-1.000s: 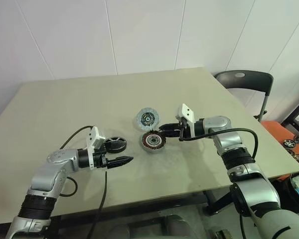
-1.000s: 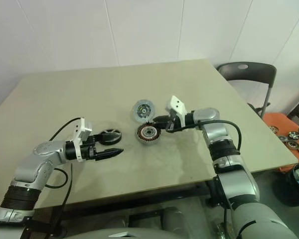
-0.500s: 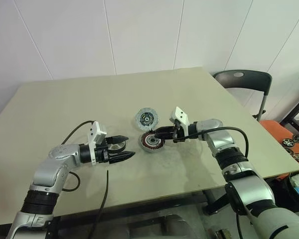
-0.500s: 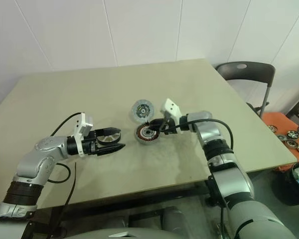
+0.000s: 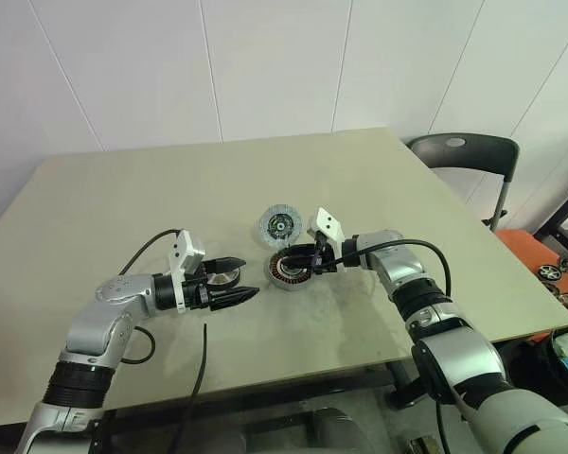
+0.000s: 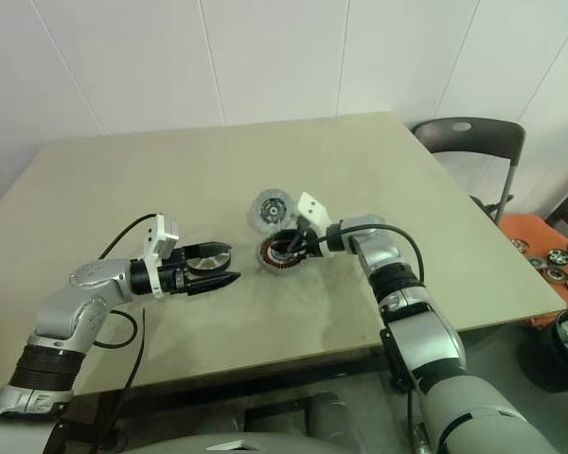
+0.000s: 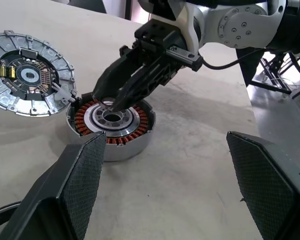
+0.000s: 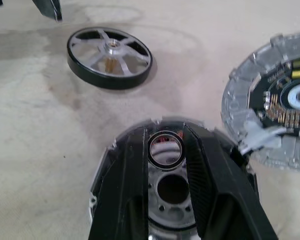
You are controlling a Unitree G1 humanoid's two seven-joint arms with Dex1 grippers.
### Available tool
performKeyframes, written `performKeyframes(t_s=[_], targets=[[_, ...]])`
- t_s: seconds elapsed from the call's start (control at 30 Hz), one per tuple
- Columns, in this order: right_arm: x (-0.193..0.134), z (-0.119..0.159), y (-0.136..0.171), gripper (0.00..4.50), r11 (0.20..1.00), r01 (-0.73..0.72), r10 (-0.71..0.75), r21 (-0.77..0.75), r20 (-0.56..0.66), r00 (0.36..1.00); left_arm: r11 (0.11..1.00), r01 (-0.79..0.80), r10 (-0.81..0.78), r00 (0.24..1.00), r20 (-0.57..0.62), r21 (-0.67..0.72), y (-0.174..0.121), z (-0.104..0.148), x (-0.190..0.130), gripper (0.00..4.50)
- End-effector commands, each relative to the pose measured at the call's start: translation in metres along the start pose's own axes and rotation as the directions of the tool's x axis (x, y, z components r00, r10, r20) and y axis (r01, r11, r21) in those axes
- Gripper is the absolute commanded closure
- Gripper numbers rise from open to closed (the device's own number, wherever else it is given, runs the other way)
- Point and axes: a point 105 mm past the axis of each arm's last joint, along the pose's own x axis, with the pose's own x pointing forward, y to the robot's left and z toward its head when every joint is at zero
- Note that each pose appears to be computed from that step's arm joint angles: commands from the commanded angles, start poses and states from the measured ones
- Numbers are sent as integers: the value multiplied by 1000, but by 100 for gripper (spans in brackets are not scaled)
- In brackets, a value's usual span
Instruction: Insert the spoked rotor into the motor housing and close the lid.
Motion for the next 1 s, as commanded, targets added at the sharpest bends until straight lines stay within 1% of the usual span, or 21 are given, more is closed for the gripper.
performKeyframes(t_s=[0.03, 0.23, 1.0], targets=[[-2, 16, -10, 384, 998, 37, -36, -43, 19, 999, 999, 9, -10, 999, 33, 39, -4, 11, 2, 38], [-1, 6, -10, 384, 999, 37, -37, -30, -10, 999, 999, 12, -13, 999, 37, 32, -6, 9, 3, 38], [-4, -1, -12, 384, 999, 43, -43, -8, -34, 998, 1000, 0, -1, 999, 34, 25, -5, 5, 4, 38]])
